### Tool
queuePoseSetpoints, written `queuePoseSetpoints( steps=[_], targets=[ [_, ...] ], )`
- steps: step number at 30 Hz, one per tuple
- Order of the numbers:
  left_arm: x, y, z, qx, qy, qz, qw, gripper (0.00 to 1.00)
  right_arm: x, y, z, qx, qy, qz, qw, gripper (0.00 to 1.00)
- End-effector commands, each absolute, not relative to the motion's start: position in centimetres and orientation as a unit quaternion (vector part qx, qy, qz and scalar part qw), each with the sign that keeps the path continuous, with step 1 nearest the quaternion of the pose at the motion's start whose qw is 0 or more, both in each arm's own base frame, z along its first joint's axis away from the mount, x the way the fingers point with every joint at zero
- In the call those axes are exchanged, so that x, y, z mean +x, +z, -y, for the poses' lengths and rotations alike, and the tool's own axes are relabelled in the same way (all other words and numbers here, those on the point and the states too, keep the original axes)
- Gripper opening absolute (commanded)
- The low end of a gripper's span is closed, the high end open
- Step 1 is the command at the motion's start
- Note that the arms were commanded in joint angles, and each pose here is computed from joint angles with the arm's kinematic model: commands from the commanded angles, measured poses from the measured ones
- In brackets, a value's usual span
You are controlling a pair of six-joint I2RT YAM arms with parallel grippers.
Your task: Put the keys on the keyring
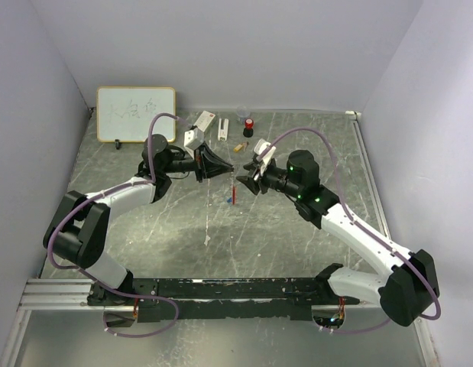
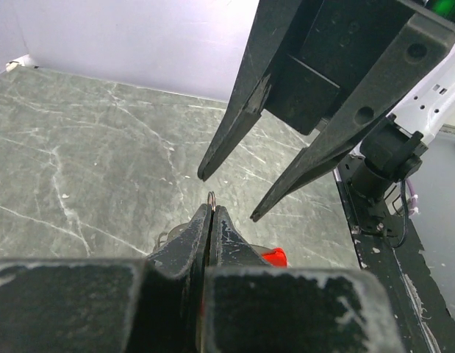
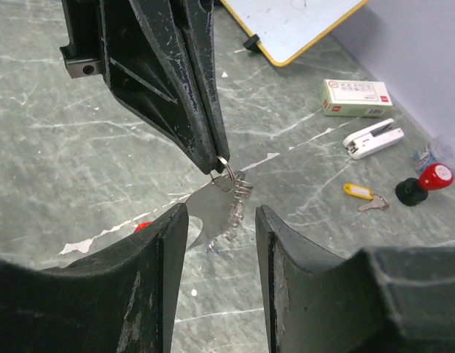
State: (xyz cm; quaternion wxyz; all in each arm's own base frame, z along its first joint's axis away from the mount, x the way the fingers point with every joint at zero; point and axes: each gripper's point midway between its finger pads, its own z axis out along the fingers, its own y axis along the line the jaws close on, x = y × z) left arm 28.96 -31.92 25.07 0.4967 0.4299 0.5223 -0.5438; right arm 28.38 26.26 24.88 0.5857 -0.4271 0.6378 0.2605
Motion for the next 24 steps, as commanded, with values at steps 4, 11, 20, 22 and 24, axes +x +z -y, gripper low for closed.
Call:
queuePoseSetpoints(
  steps=[4,11,20,22,24],
  targets=[
    [28.6,26.1,31.7,0.467,-0.536,-0.502,0.493,0.07,28.3,25.8,-27.2,-0.447,0.276,-0.614,0.589,0.42],
    [28.0,25.7,31.7,0.483,-0.538,-0.499,0.478,0.07,28.4,26.0,-27.5,-0.455,0.278,-0.609,0.588,0.41],
    [27.3,25.8,31.6,0.505,-0.539,-0.484,0.47,0.07,28.4,25.4,-28.1,-0.47,0.288,-0.607,0.573,0.38],
    [27.2,25.9,31.6,0.508,-0.54,-0.481,0.469,0.07,28.3,25.2,-28.2,-0.472,0.29,-0.607,0.569,0.37],
    [27.0,26.0,31.6,0.511,-0.542,-0.477,0.467,0.07,28.3,25.1,-28.2,-0.473,0.29,-0.607,0.569,0.36]
  ],
)
